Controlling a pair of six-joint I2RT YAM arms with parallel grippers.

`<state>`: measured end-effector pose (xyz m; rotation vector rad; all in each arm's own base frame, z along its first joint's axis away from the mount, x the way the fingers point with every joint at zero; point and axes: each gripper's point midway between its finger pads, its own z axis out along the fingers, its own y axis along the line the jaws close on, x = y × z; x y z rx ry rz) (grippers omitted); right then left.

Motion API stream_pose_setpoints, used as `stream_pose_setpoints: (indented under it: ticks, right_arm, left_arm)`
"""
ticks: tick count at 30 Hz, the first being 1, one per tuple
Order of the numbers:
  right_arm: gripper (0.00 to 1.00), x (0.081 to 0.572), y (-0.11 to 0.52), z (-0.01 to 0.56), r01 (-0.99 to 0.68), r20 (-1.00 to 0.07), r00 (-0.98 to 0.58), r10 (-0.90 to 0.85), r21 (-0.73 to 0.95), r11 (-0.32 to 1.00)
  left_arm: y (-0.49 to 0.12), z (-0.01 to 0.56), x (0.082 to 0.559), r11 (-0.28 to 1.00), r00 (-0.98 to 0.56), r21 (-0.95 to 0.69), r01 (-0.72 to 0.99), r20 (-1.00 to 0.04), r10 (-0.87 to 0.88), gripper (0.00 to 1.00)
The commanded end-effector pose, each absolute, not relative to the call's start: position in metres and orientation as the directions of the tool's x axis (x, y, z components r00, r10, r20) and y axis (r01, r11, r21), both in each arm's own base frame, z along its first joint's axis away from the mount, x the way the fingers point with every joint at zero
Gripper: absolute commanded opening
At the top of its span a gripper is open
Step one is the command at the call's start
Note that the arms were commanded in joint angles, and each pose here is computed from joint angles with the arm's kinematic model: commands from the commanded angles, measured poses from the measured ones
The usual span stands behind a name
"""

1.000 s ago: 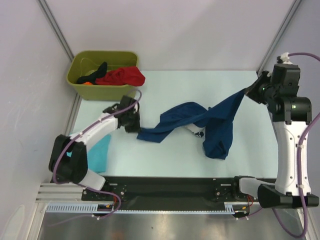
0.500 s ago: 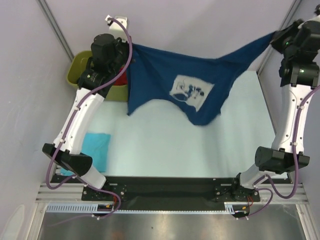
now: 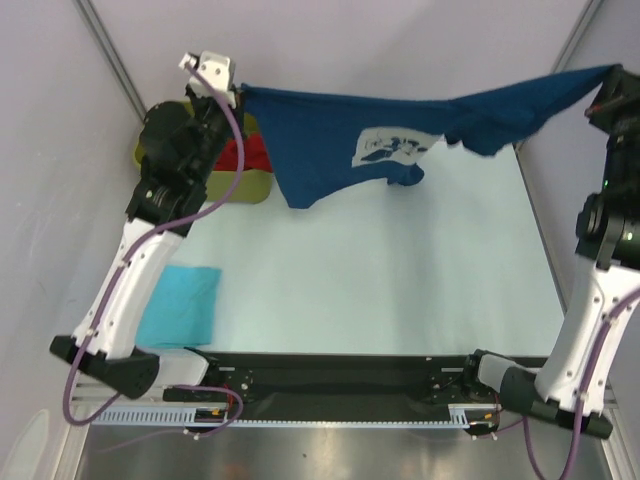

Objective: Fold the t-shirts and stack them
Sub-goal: Flatten the tshirt out

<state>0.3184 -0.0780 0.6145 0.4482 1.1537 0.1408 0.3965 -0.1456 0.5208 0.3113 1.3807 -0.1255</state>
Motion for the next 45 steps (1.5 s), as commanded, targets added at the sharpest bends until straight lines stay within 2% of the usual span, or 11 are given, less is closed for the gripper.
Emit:
stream_pose_setpoints:
  ticks: [1,6,9,14,22,28,33,37,45]
  right_arm:
    - [0.00,0.282,-0.089,0.619,0.204,-0.839,0.485,0.249,0.385,0.900]
    - [0.00,0.269,-0.087,0.644,0.178,-0.796,0.553,0.246,0.401,0.899]
    - [0.00,0.281,-0.087,0.656,0.139,-0.773,0.576,0.268,0.415,0.899]
    - [0.00,0.307,-0.086,0.658,0.076,-0.754,0.589,0.291,0.410,0.909]
    - [0.00,0.371,-0.103,0.649,0.088,-0.788,0.553,0.272,0.380,0.921]
    - [0.00,0.382,-0.103,0.658,0.064,-0.784,0.559,0.270,0.366,0.929]
    - [0.00,0.362,-0.097,0.672,0.048,-0.758,0.591,0.276,0.374,0.926]
    - [0.00,0.325,-0.085,0.691,0.029,-0.730,0.629,0.268,0.366,0.930]
    - [0.00,0.202,-0.054,0.733,0.006,-0.622,0.751,0.222,0.343,0.939]
  left_arm:
    - [-0.131,0.556,0.363,0.958,0.348,0.143,0.250,-0.936,0.049,0.01]
    - [-0.104,0.568,0.346,0.987,0.400,0.031,0.155,-0.916,-0.034,0.00]
    - [-0.101,0.580,0.348,0.990,0.429,0.007,0.139,-0.902,-0.054,0.00]
    - [-0.109,0.592,0.371,0.992,0.448,0.015,0.124,-0.893,-0.042,0.00]
    - [-0.141,0.581,0.448,0.992,0.420,0.045,0.114,-0.907,-0.007,0.00]
    - [-0.151,0.593,0.460,0.990,0.448,0.030,0.137,-0.893,-0.035,0.00]
    - [-0.149,0.594,0.449,0.987,0.443,0.042,0.153,-0.896,-0.030,0.00]
    - [-0.143,0.597,0.428,0.984,0.442,0.048,0.169,-0.896,-0.033,0.00]
    - [-0.117,0.620,0.345,0.975,0.489,0.036,0.221,-0.869,-0.079,0.00]
